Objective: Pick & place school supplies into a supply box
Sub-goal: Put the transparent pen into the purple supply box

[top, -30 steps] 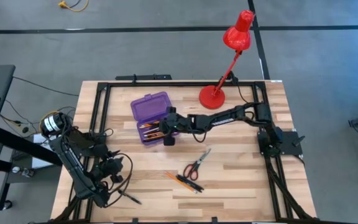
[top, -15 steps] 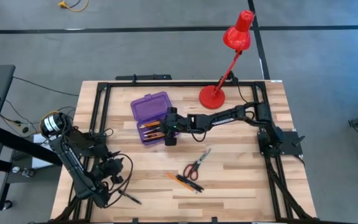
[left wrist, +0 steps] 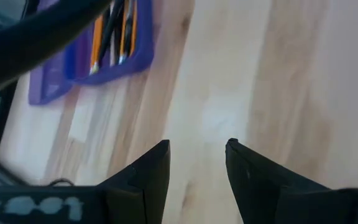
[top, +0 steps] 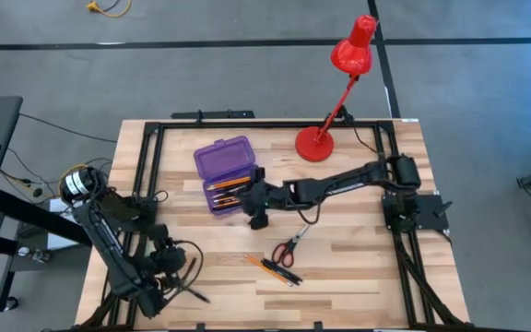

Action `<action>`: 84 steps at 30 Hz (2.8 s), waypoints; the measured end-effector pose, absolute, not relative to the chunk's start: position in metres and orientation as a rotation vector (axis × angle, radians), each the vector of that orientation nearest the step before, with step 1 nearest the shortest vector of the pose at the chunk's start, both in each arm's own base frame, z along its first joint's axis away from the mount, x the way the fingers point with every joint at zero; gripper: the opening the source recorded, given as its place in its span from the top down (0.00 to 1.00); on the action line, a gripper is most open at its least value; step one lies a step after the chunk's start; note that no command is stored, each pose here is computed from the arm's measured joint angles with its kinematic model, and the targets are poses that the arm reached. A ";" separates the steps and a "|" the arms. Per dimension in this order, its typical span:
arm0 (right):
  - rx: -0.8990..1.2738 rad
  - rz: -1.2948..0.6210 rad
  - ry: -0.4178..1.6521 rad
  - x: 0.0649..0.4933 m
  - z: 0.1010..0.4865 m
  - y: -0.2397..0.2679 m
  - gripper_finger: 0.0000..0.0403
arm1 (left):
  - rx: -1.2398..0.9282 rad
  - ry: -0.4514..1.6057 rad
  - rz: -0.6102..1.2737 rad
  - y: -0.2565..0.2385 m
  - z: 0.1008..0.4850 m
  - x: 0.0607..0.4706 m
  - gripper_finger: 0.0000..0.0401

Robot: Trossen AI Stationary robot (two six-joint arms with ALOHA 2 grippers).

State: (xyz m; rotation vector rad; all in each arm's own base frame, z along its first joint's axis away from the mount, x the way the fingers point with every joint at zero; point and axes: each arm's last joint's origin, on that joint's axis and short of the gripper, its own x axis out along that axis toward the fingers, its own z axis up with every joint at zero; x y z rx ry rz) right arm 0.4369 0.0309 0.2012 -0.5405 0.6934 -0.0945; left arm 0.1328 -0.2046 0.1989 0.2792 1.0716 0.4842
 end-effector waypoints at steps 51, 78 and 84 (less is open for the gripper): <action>-0.415 -0.249 0.887 0.259 0.234 0.181 0.65 | 0.080 1.387 -0.177 -0.244 0.134 0.185 0.71; -0.426 -0.293 0.851 0.260 0.234 0.180 0.67 | 0.241 1.396 0.272 -0.207 0.131 0.182 0.97; -0.438 -0.317 0.833 0.260 0.235 0.179 0.67 | 0.285 1.323 0.467 -0.191 0.136 0.184 0.97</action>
